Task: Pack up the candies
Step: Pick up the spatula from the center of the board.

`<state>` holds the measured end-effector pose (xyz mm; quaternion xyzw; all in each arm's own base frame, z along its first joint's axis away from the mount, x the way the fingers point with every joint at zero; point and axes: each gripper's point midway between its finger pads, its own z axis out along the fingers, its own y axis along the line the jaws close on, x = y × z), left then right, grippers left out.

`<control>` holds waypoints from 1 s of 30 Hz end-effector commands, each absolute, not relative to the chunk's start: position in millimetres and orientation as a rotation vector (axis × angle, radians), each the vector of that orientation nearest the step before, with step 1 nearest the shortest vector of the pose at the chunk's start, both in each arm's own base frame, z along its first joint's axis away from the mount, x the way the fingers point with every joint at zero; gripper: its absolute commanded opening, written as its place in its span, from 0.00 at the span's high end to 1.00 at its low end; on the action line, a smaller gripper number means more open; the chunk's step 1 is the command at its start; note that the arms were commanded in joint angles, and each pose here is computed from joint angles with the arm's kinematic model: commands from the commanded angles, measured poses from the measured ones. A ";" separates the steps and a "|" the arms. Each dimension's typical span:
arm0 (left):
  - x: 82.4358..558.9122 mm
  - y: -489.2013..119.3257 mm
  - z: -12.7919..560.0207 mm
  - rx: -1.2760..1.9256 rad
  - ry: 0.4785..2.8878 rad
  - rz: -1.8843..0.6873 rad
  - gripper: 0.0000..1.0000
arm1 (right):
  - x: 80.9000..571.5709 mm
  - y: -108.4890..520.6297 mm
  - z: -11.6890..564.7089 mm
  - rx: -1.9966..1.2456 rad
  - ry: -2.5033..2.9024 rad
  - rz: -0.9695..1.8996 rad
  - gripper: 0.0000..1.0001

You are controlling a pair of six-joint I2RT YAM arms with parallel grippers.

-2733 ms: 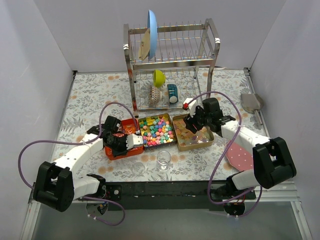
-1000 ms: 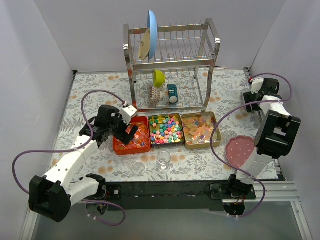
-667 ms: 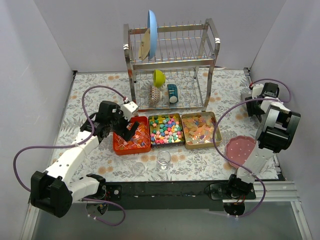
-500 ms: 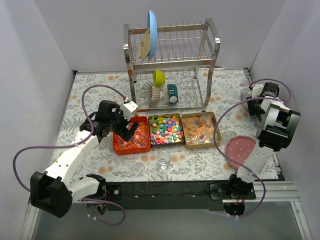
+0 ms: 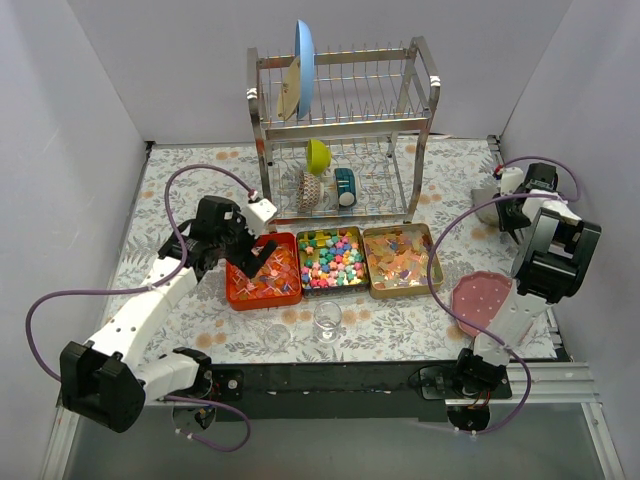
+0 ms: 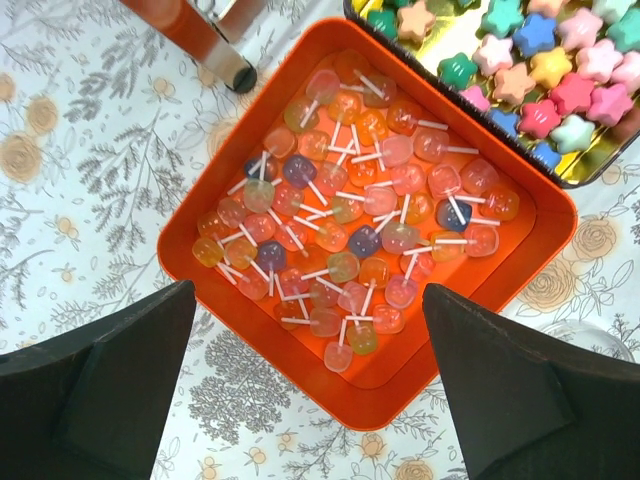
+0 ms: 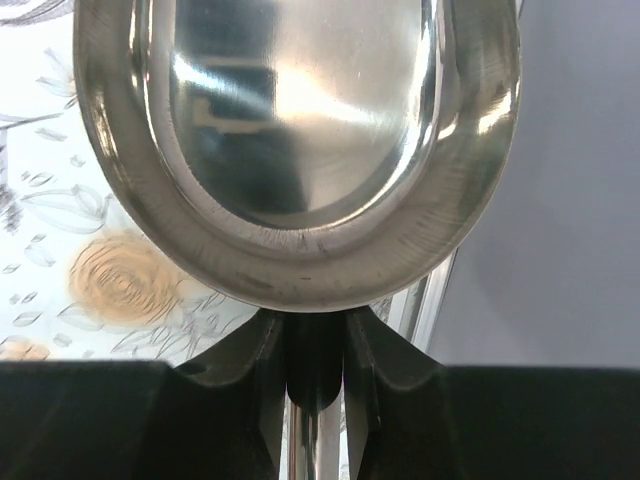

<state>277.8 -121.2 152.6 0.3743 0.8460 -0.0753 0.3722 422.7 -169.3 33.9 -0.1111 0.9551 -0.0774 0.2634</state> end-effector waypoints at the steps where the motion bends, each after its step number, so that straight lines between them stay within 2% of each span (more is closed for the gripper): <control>1: 287.7 -130.6 192.2 0.943 2.041 -0.172 0.02 | 422.4 -149.3 97.3 -0.286 2.470 -0.182 0.99; 8: 276.1 -165.2 227.3 0.789 1.962 -0.455 0.02 | 391.7 -88.0 179.4 -0.471 2.362 -0.193 0.99; 10: 266.0 -180.5 240.1 0.754 1.933 -0.592 0.02 | 367.4 -73.9 199.1 -0.506 2.327 -0.168 0.99; 15: 242.8 -206.3 238.4 0.719 2.013 -0.872 0.02 | 300.2 -12.2 227.1 -0.901 2.147 -0.085 0.99; 19: 219.1 -228.2 233.7 0.737 2.018 -1.140 0.02 | 242.1 41.6 224.9 -1.124 2.003 0.085 0.99; 22: 221.1 -234.6 232.0 0.714 2.000 -1.239 0.04 | 215.1 71.9 223.8 -1.253 1.935 0.175 0.99; 26: 224.2 -244.1 240.1 0.664 1.974 -1.429 0.07 | 206.4 96.4 225.6 -1.341 1.865 0.208 0.99; 30: 234.6 -250.2 237.7 0.601 1.995 -1.509 0.13 | 207.5 116.2 223.2 -1.450 1.801 0.201 0.99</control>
